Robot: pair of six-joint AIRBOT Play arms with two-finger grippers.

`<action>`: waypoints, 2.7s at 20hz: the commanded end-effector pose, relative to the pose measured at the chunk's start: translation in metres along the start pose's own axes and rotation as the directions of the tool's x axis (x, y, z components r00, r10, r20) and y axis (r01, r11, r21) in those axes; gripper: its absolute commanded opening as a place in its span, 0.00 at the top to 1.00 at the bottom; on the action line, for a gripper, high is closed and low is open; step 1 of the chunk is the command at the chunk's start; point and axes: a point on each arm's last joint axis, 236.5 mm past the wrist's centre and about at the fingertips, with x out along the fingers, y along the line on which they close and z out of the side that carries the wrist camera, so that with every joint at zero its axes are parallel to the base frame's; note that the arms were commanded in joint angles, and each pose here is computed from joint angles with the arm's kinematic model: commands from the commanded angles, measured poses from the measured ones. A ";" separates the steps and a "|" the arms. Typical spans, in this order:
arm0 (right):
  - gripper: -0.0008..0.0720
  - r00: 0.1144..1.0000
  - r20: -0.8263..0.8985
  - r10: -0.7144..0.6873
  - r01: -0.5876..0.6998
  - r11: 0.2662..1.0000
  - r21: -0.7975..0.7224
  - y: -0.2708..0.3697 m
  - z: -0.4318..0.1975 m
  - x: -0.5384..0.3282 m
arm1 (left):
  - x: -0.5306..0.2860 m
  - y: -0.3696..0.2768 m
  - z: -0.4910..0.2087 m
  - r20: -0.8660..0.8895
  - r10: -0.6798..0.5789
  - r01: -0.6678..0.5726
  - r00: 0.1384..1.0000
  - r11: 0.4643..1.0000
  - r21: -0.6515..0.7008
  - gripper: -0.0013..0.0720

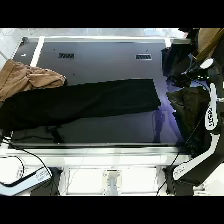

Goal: Fold the clothes and pants, and hang the long-sleeved shirts on hangers.

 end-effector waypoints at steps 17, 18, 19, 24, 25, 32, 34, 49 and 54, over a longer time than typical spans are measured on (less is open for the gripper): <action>0.32 0.934 -0.351 0.070 -0.103 0.992 -0.075 0.009 -0.082 0.104 | -0.017 -0.205 -0.090 -0.211 -0.344 0.399 0.915 0.850 0.344 0.16; 0.32 0.931 -0.359 0.070 -0.108 0.990 -0.087 0.016 -0.085 0.108 | -0.017 -0.208 -0.093 -0.217 -0.348 0.405 0.912 0.847 0.346 0.16; 0.32 0.928 -0.366 0.072 -0.115 0.989 -0.097 0.023 -0.088 0.110 | -0.016 -0.211 -0.097 -0.224 -0.352 0.412 0.909 0.840 0.353 0.16; 0.98 0.897 -0.367 0.248 -0.287 0.957 -0.054 0.076 -0.089 0.104 | -0.016 -0.231 -0.115 -0.263 -0.376 0.454 0.888 0.807 0.378 0.16; 0.98 0.898 -0.352 0.263 -0.301 0.952 -0.059 0.082 -0.083 0.101 | -0.016 -0.238 -0.122 -0.277 -0.383 0.466 0.881 0.798 0.381 0.18; 0.98 0.934 -0.212 0.286 -0.323 0.932 -0.167 0.123 -0.026 0.046 | -0.010 -0.309 -0.229 -0.479 -0.423 0.615 0.769 0.694 0.375 0.95; 0.98 0.922 -0.217 0.321 -0.363 0.911 -0.195 0.145 -0.026 0.025 | -0.019 -0.338 -0.276 -0.561 -0.446 0.680 0.698 0.658 0.323 0.96; 0.98 0.878 -0.258 0.403 -0.478 0.759 -0.441 0.311 -0.096 -0.026 | -0.036 -0.380 -0.440 -0.785 -0.382 0.777 0.488 0.600 0.191 0.96; 0.98 0.854 -0.246 0.458 -0.517 0.695 -0.500 0.387 -0.133 -0.004 | 0.009 -0.311 -0.263 -0.556 -0.449 0.636 0.699 0.747 0.195 0.96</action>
